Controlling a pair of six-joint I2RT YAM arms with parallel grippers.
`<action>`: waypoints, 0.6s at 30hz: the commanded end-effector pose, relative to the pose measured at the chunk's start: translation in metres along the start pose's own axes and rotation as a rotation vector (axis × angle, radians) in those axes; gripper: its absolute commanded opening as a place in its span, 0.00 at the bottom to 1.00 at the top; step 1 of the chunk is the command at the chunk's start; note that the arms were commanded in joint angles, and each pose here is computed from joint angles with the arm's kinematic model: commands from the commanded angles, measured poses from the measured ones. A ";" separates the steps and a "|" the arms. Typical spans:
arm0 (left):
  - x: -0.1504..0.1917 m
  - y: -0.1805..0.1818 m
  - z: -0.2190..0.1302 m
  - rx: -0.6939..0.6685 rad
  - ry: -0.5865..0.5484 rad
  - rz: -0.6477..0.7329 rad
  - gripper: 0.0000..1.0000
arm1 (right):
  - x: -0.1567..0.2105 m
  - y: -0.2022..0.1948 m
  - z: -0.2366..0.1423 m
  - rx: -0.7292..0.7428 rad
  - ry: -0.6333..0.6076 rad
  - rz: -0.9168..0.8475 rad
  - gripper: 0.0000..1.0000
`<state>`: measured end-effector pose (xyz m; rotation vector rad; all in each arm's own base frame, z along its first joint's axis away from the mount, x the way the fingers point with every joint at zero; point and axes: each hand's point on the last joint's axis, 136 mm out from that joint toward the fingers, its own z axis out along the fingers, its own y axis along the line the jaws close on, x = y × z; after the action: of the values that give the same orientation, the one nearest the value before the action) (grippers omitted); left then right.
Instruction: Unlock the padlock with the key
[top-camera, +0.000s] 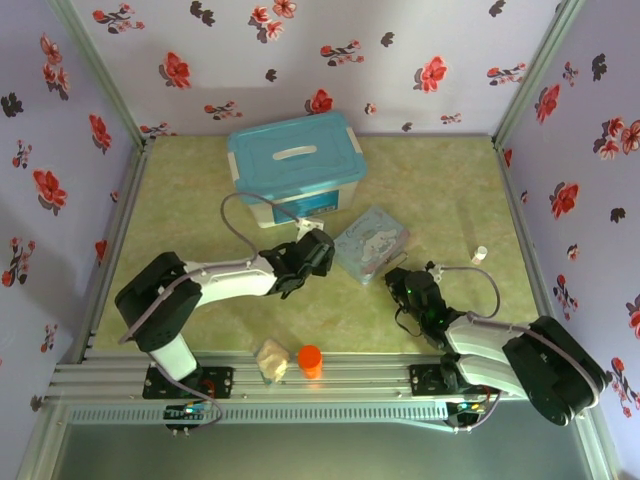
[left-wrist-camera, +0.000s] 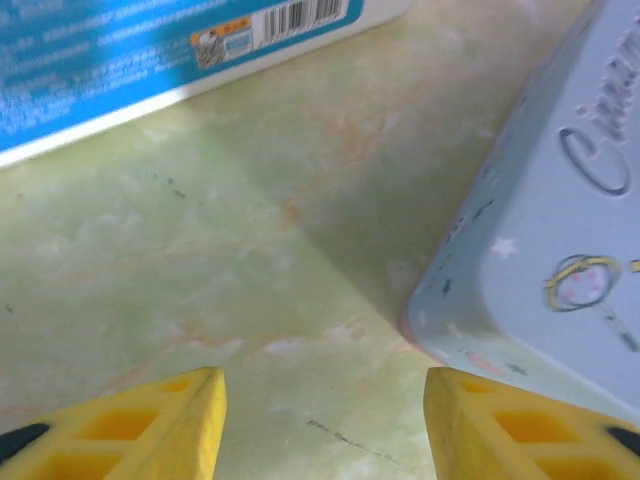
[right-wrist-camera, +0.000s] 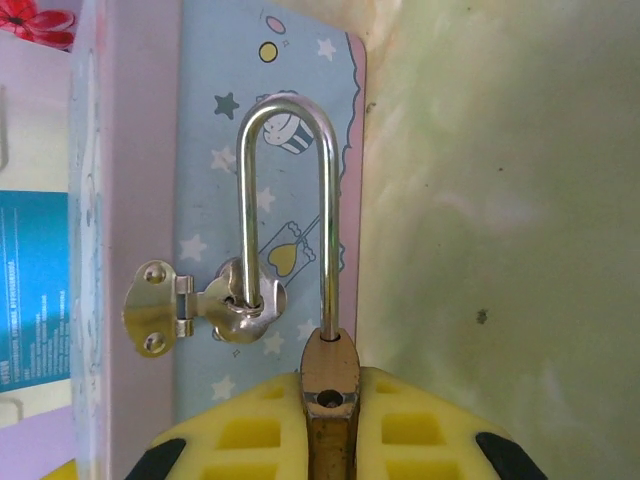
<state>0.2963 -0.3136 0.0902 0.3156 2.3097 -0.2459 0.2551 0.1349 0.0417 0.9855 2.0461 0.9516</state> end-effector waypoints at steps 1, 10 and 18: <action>-0.037 -0.028 -0.030 0.031 -0.076 0.265 0.56 | -0.006 0.001 0.000 0.023 -0.030 -0.032 0.00; -0.021 -0.092 -0.026 0.177 -0.066 0.737 0.67 | -0.007 -0.007 -0.004 0.042 -0.037 -0.049 0.00; -0.021 -0.120 -0.022 0.250 -0.075 0.701 0.71 | -0.001 -0.017 0.000 0.074 -0.010 -0.091 0.00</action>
<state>0.2642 -0.4085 0.1151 1.1533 1.9951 -0.1176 0.2514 0.1317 0.0368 0.9384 2.0890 0.8909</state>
